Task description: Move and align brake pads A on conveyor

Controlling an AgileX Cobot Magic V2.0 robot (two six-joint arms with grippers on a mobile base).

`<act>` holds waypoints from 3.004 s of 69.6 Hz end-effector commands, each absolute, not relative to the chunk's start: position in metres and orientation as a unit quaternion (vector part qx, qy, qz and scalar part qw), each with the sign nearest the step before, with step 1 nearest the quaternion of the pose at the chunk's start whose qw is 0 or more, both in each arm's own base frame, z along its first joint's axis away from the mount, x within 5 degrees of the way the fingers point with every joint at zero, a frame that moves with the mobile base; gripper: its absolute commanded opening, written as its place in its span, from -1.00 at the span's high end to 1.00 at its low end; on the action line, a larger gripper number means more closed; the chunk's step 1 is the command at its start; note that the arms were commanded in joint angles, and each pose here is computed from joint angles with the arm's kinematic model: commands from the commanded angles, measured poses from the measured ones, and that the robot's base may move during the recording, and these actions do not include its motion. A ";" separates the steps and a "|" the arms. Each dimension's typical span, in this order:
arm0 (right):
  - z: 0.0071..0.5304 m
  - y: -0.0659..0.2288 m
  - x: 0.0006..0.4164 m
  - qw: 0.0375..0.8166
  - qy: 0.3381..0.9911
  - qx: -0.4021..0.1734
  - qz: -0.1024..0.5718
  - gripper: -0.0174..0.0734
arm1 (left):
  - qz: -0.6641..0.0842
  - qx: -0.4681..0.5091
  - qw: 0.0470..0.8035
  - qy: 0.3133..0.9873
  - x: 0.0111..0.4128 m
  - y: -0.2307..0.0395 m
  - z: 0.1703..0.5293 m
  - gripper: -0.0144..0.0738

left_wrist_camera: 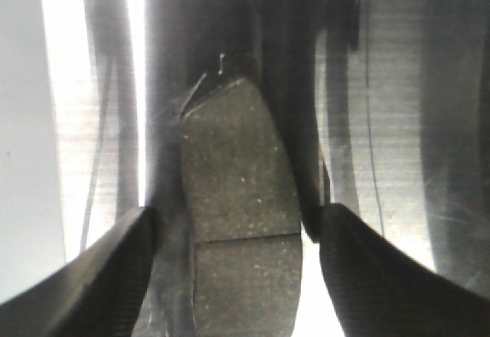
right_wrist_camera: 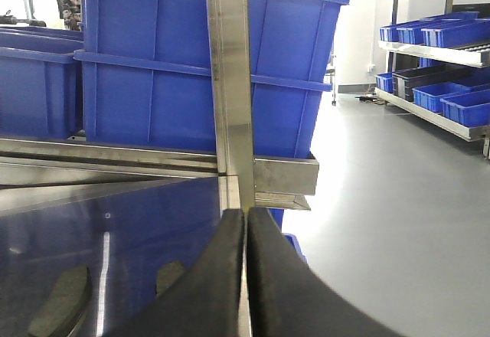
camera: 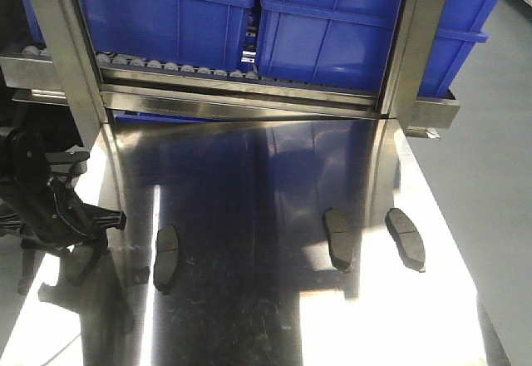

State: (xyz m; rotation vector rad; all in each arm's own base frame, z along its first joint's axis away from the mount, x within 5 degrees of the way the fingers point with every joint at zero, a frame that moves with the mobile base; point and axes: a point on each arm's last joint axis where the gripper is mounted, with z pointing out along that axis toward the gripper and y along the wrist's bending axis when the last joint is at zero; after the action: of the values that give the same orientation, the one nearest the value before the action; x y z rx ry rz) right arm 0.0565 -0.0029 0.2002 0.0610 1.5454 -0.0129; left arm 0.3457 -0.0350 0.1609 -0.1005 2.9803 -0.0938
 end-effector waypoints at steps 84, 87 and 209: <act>0.205 -0.002 0.056 0.741 0.671 0.021 -0.007 0.64 | -0.041 0.019 0.267 0.963 0.329 -0.034 0.263 0.69; 0.205 -0.002 0.056 0.741 0.671 0.021 -0.007 0.64 | -0.043 0.018 0.289 0.956 0.321 -0.034 0.273 0.69; 0.204 -0.002 0.056 0.741 0.671 0.021 -0.007 0.64 | -0.090 -0.016 0.638 0.765 0.098 -0.011 0.288 0.69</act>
State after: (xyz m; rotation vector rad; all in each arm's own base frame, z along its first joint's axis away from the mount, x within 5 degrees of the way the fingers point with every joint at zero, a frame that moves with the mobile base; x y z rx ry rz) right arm 0.0565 -0.0029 0.2002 0.0610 1.5454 -0.0129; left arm 0.0946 -0.0119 0.2692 -0.0157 1.8747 -0.1878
